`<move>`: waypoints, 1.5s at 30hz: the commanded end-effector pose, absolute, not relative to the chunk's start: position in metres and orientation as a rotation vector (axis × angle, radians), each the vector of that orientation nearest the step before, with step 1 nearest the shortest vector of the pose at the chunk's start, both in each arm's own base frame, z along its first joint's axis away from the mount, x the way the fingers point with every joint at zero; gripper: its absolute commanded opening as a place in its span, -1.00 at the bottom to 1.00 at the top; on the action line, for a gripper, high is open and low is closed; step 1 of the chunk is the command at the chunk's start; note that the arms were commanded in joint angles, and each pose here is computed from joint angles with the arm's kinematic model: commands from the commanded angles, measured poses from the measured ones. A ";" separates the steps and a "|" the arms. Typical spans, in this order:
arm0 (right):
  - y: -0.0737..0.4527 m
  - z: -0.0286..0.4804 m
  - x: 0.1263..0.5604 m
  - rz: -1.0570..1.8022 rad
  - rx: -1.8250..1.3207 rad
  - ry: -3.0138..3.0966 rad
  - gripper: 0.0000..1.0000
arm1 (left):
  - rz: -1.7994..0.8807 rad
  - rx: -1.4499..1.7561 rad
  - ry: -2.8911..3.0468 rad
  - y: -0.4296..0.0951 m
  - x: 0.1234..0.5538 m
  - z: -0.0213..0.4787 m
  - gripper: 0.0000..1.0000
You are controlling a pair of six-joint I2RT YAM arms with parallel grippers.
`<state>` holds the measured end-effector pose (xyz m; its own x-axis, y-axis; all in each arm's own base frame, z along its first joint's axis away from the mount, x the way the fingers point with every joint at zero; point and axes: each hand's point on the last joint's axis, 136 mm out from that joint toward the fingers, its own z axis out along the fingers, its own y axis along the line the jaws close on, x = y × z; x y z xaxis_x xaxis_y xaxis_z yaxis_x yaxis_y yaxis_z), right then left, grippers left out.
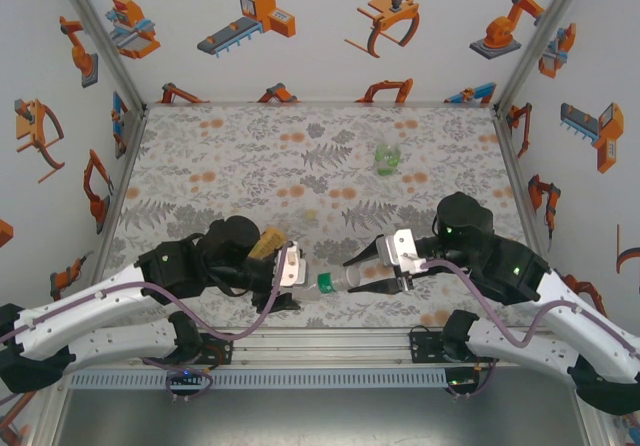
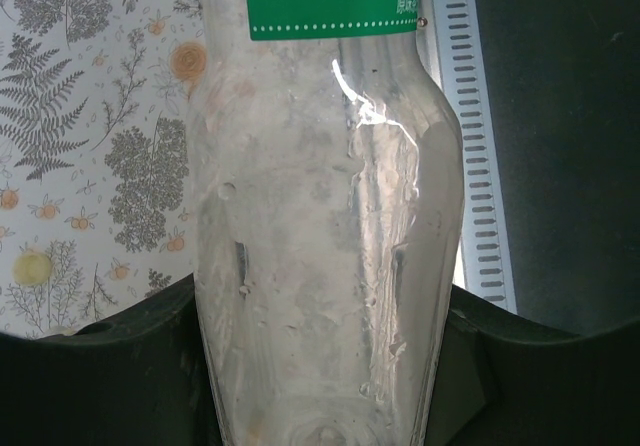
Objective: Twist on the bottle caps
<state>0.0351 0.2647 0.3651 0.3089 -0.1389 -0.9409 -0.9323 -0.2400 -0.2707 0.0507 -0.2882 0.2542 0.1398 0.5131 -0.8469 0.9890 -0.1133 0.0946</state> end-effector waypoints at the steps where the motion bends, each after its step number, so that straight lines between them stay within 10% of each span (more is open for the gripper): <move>1: 0.265 0.362 0.028 1.090 -1.623 1.002 -1.00 | -0.885 1.646 1.411 -0.292 0.055 0.271 -0.63; 45: 0.262 0.375 0.047 1.192 -1.267 1.142 -1.00 | -0.884 1.588 1.356 -0.299 0.060 0.276 -0.65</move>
